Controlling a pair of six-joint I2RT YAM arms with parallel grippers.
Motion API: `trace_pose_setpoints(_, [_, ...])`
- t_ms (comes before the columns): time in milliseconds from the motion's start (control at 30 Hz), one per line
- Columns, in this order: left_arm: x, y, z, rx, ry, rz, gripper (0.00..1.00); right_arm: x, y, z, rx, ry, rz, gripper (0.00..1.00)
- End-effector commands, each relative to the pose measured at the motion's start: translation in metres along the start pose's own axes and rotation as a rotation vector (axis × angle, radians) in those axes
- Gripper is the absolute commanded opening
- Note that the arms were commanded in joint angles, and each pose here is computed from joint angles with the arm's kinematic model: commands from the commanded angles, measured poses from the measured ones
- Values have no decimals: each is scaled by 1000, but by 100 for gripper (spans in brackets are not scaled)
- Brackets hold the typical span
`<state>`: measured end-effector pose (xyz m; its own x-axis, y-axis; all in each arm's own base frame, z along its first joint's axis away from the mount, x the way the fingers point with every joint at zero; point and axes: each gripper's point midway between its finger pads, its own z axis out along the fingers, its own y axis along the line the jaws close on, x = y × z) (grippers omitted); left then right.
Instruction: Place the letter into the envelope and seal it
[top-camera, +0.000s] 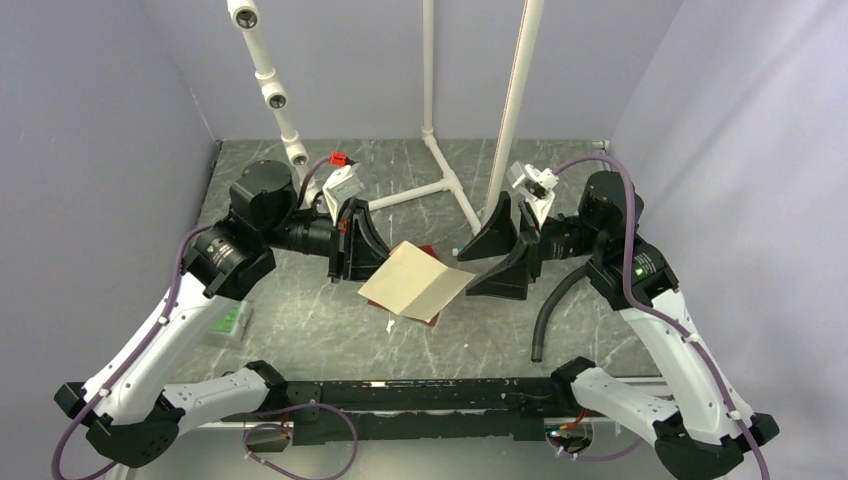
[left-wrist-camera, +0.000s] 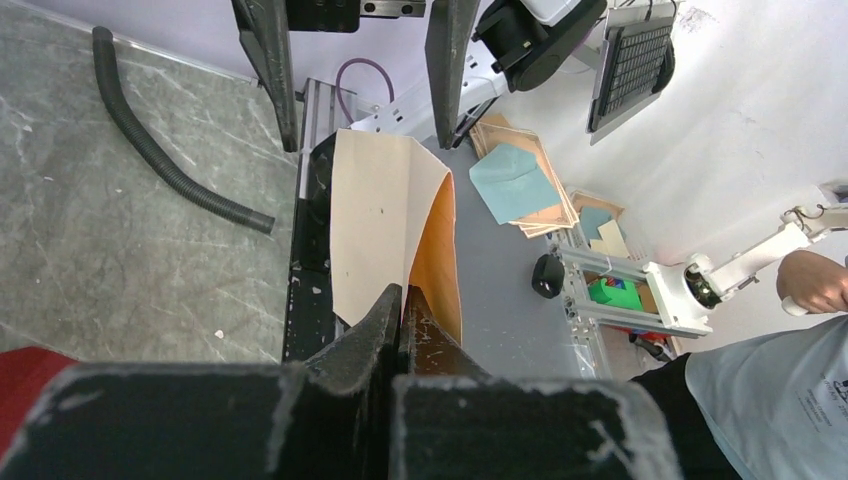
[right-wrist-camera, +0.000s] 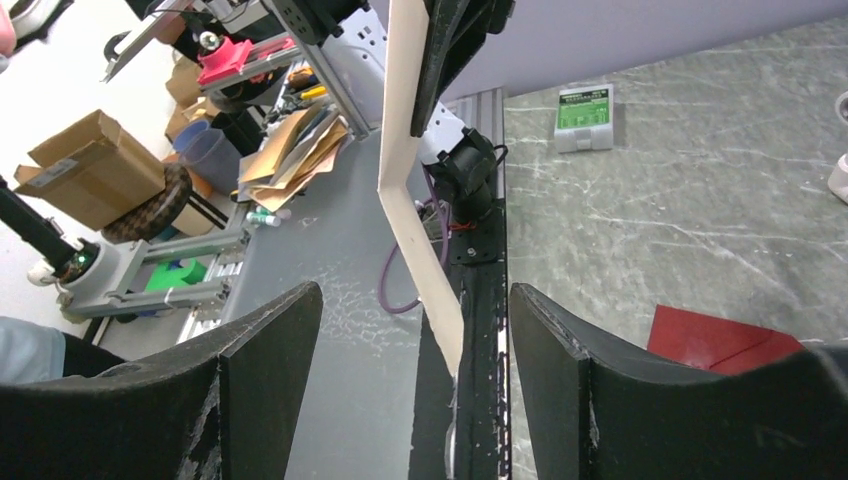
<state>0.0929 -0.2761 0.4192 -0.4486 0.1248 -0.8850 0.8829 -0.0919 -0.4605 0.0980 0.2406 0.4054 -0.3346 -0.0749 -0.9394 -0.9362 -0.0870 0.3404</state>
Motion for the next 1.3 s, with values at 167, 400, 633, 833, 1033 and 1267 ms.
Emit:
trace_pose_setpoints(167, [-20,-3,0,-11,-65,42,2,-15,18,5,-81,4,-67,59])
trace_pose_setpoints(400, [-26,11,-3,-119,-74,31,18,-22,22,4,-56,-11,-70,0])
trace_pose_setpoints(633, [16,138,-144,-1280,-148,-63,85,-9,-24,-3,227,51,62,0])
trace_pose_setpoints(833, [17,127,-187,-1452,-310,-102,93,8,-56,-2,339,100,145,0])
trace_pose_setpoints(1033, [-7,82,-81,-796,-241,10,92,9,-63,13,254,94,181,0])
trace_pose_setpoints(1267, [9,72,-10,-395,-86,-85,83,-10,-50,27,106,32,171,0])
